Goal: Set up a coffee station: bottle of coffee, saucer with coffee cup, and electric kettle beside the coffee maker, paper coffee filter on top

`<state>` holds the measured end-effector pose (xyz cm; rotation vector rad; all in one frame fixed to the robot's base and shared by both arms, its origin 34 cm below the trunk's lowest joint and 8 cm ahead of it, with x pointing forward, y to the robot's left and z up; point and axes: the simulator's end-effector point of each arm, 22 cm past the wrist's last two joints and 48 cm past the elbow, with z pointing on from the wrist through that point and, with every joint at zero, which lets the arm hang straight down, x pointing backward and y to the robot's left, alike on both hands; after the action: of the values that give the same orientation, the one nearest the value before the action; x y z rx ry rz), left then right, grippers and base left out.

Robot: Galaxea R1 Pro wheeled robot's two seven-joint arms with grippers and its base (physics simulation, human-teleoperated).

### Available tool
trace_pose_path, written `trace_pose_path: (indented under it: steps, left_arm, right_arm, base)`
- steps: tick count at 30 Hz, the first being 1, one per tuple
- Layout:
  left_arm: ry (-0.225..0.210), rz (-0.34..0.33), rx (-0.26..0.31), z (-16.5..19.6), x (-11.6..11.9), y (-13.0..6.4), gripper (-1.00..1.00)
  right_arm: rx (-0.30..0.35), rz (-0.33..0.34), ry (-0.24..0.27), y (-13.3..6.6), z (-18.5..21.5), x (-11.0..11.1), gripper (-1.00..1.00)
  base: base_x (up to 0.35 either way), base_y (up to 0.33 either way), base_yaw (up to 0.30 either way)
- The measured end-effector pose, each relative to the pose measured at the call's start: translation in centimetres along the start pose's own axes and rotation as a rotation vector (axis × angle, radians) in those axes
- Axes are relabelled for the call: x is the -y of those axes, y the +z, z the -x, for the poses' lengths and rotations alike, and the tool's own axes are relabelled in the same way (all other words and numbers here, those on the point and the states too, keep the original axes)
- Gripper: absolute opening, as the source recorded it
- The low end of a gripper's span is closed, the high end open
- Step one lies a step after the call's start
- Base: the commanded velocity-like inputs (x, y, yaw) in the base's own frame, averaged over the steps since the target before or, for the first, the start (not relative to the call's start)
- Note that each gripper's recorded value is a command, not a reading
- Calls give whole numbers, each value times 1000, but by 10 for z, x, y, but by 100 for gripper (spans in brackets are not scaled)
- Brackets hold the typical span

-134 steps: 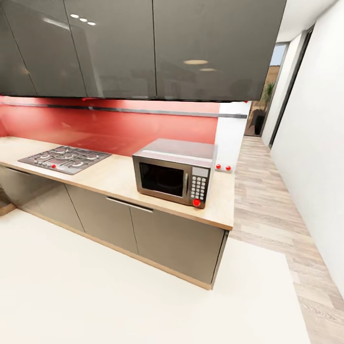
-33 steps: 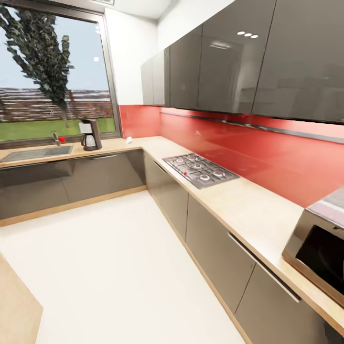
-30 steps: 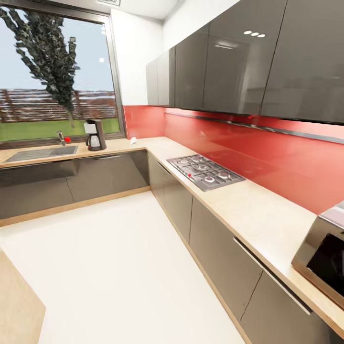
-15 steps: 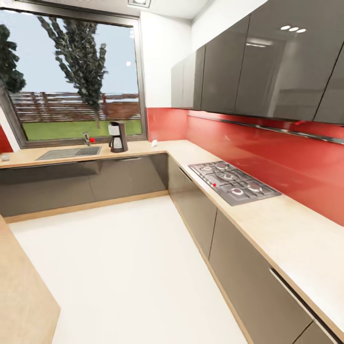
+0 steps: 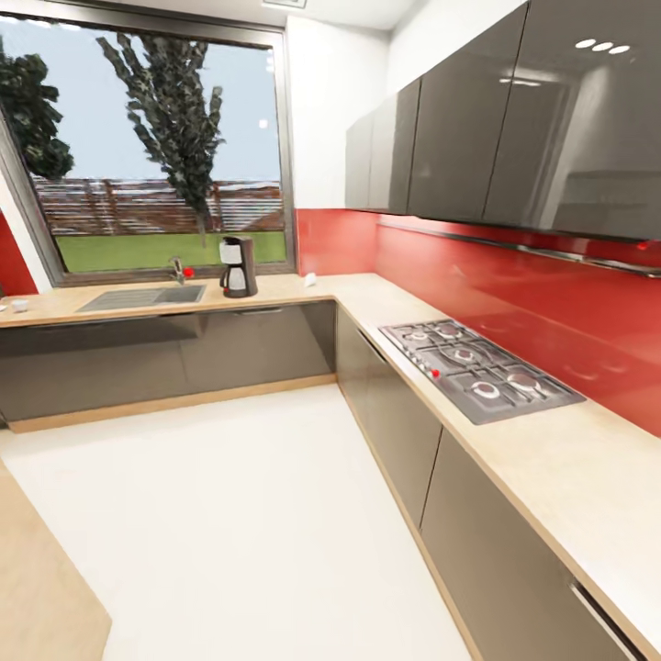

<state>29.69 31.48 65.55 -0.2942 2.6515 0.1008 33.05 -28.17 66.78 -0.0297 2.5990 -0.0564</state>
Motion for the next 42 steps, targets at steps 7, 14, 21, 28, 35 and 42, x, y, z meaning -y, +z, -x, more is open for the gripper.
trace_pose_path:
  steps: [7, 14, 21, 28, 35, 42]
  left_arm:
    - [0, 1, 0, 0, -1, 0, 100]
    - [0, 2, 0, 0, -1, 0, 100]
    - [0, 2, 0, 0, -1, 0, 100]
    - [-1, 2, 0, 0, -1, 0, 100]
    - [-1, 3, 1, 1, -1, 0, 100]
    - [-2, 1, 1, 1, 0, 0, 100]
  right_arm:
    - [1, 0, 0, 0, 0, 0, 100]
    - [1, 0, 0, 0, 0, 0, 100]
    - [-3, 0, -1, 0, -1, 0, 100]
    - [-41, -3, -7, -2, -20, 4, 100]
    - [-45, -4, -8, -2, -21, 5, 100]
    - [-43, -6, -5, -2, -20, 5, 100]
  base:
    - [338, 0, 89]
    - [338, 0, 259]
    - [338, 1, 60]
    - [338, 84, 2]
    - [299, 207, 0]
    - [282, 234, 0]
